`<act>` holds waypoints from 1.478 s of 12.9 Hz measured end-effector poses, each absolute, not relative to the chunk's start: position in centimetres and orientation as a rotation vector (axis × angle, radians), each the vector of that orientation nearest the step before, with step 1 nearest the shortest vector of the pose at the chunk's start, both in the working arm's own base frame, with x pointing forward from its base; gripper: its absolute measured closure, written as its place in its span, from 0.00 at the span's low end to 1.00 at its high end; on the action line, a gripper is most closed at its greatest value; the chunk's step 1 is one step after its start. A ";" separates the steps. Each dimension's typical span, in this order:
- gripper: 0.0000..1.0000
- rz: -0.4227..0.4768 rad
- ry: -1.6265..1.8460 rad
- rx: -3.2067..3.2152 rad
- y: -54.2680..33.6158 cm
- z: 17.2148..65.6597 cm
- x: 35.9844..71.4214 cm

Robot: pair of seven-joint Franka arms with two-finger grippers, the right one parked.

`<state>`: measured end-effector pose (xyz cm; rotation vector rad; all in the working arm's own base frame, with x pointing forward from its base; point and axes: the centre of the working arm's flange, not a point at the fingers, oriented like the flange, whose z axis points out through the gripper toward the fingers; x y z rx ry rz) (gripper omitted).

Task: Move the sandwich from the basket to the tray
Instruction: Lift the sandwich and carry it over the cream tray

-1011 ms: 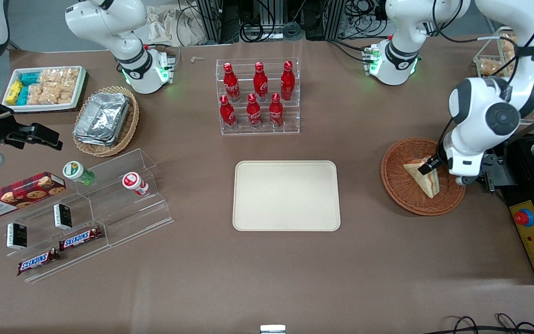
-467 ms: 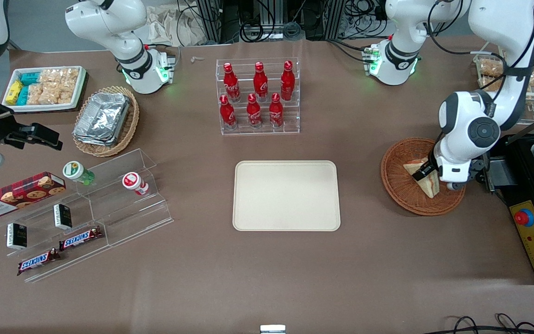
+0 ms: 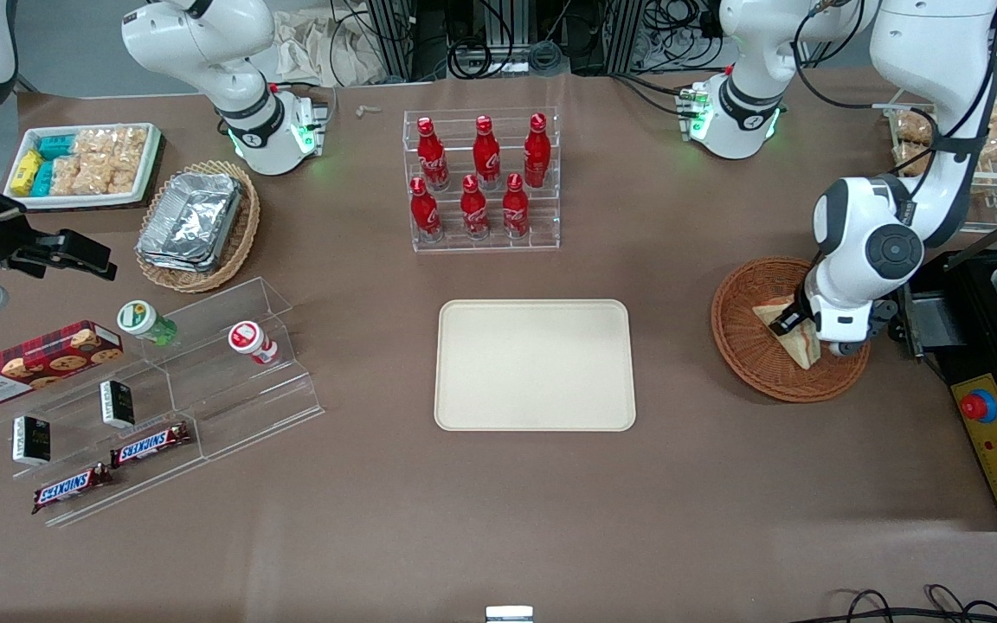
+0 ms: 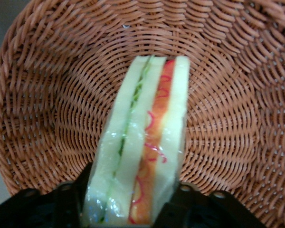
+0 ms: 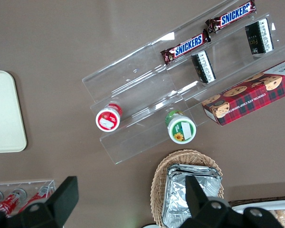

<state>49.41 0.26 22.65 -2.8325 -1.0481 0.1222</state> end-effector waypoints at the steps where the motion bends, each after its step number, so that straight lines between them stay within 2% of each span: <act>1: 0.52 0.118 -1.061 -2.828 0.2 22.7 49.5; 2: 0.60 0.114 -1.069 -2.826 0.2 22.9 49.5; 4: 0.65 0.103 -1.074 -2.827 0.2 23.6 49.7; 6: 0.69 0.125 -1.076 -2.806 0.1 26.6 50.7; 8: 0.79 0.176 -1.015 -2.790 -1.0 32.7 53.0; 11: 0.79 0.216 -0.846 -2.836 -2.8 44.0 55.8; 13: 0.79 0.263 -0.747 -2.926 -4.6 51.3 56.4; 15: 0.79 0.264 -0.617 -3.023 -7.8 56.7 56.0; 17: 0.79 0.270 -0.471 -3.081 -13.2 57.8 55.0; 19: 0.79 0.298 -0.349 -3.133 -18.4 55.9 54.4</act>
